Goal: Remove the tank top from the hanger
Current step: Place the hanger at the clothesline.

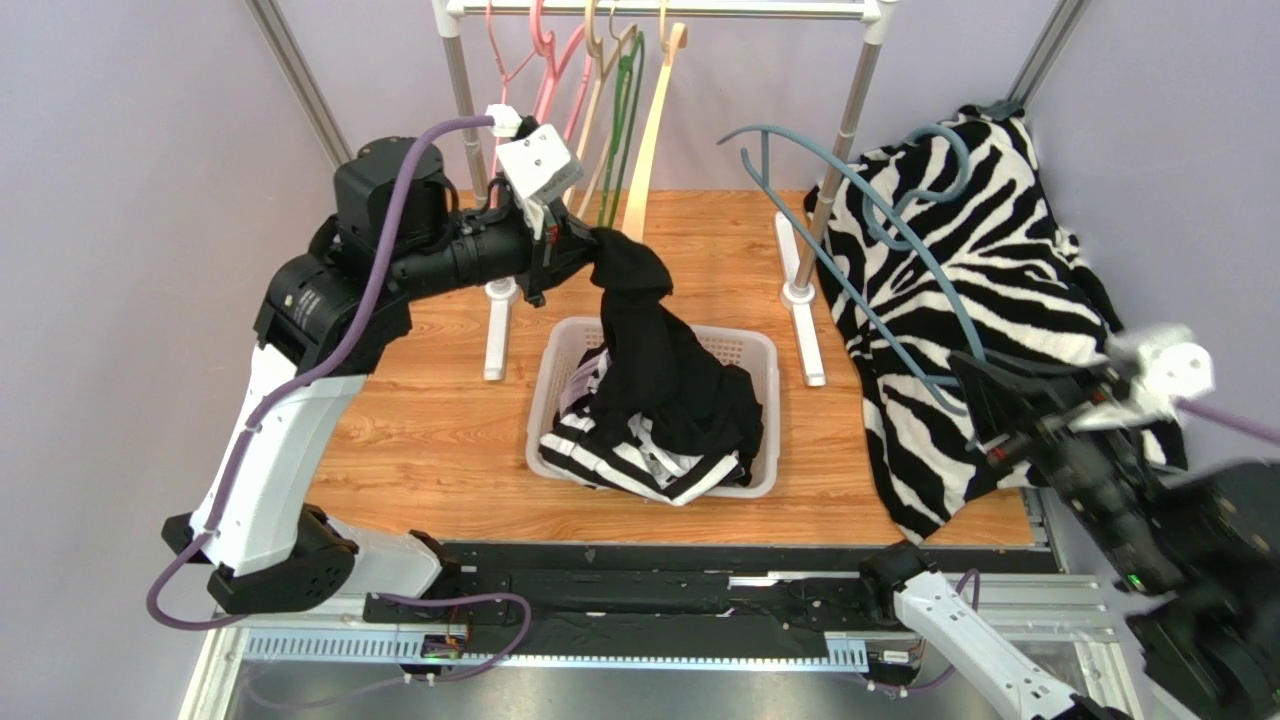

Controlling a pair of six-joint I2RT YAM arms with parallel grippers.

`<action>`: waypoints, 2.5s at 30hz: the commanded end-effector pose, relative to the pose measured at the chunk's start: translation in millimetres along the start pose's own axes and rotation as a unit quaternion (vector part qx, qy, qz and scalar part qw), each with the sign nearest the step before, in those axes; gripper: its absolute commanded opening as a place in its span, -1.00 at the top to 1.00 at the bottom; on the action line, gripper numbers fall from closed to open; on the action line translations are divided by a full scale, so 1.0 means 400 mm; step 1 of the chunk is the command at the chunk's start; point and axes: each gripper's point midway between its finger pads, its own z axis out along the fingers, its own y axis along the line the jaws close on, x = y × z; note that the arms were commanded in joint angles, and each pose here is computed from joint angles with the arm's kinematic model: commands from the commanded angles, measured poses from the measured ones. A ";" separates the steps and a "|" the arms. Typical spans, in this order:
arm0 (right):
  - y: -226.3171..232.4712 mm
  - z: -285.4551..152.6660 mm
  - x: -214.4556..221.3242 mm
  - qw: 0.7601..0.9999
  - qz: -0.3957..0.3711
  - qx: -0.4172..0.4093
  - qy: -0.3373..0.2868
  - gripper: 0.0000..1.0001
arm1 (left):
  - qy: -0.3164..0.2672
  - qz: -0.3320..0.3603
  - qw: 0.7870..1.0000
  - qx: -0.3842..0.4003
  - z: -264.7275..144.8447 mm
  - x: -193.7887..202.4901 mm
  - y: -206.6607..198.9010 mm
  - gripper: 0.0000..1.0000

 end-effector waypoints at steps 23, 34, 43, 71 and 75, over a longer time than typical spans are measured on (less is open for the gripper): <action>-0.105 0.352 -0.019 0.993 -0.005 0.110 0.048 1.00 | 0.372 0.064 0.926 0.017 0.113 0.810 -0.019 0.19; -0.123 0.495 -0.017 0.990 -0.020 0.123 0.058 1.00 | 0.382 0.085 0.920 0.010 0.118 0.969 -0.015 -0.98; -0.139 0.582 -0.048 0.989 -0.048 0.130 0.053 1.00 | 0.316 0.073 0.945 -0.051 0.059 0.740 0.015 -0.98; -0.116 0.676 0.211 0.983 0.001 0.117 0.144 1.00 | 0.153 0.167 0.970 -0.084 -0.254 0.358 -0.012 -0.97; -0.099 0.651 0.263 0.982 0.020 0.106 0.154 0.74 | 0.149 0.167 0.969 -0.108 -0.268 0.359 0.007 -0.97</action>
